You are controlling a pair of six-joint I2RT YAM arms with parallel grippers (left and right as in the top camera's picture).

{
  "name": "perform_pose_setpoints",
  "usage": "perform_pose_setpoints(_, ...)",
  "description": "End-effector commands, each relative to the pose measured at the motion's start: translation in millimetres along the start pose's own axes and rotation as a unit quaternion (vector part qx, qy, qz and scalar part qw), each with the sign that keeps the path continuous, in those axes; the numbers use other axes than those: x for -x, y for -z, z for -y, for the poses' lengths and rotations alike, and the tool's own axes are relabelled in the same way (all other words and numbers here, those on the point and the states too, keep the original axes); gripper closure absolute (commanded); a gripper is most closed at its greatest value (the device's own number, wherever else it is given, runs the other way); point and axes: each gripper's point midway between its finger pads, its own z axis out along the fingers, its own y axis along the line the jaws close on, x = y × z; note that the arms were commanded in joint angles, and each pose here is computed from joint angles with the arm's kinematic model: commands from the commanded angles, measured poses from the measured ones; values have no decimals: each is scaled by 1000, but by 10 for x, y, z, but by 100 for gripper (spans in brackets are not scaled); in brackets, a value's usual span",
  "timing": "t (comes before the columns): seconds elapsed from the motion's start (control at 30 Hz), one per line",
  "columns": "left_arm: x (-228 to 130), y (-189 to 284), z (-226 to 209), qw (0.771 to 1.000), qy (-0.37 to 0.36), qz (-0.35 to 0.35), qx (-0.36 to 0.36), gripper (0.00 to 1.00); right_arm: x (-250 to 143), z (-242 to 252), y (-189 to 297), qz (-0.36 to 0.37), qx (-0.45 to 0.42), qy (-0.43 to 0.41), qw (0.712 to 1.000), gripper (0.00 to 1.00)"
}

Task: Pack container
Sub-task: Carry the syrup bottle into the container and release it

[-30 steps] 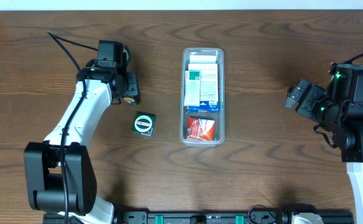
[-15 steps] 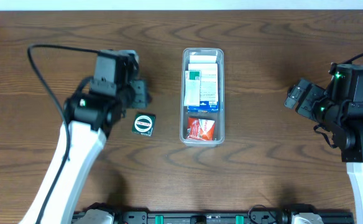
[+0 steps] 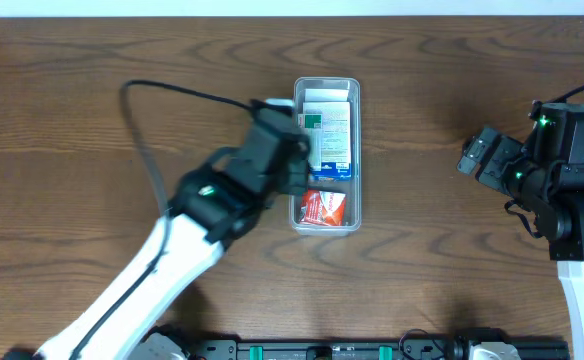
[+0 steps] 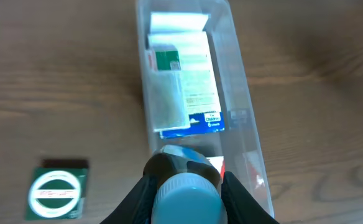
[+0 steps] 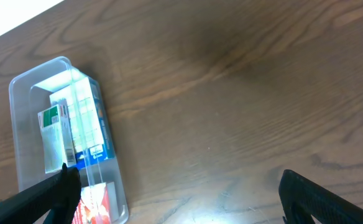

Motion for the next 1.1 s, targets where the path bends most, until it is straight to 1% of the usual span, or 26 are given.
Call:
perform_pose_setpoints(0.0,-38,-273,56,999,24,-5,26,85,25,17,14,4,-4,-2,1000,1)
perform_pose_setpoints(0.13,-153,-577,4,998,33,-24,58,85,24,18,14,4,-4,-2,1000,1)
perform_pose_setpoints(0.3,-157,-739,-28,997,32,-21,74,86,24,18,14,4,-4,-2,1000,1)
perform_pose_setpoints(0.53,-147,-778,-15,997,33,-19,72,85,24,18,14,4,-4,-2,1000,1)
perform_pose_setpoints(0.7,-242,-856,-58,995,31,-36,83,85,24,18,14,4,-4,-2,1000,1)
perform_pose_setpoints(0.8,-311,-894,-92,994,41,-48,92,86,25,17,14,4,-4,-2,1000,1)
perform_pose_setpoints(1.07,-352,-902,-113,992,49,-55,98,83,25,17,14,4,-4,-2,1000,1)
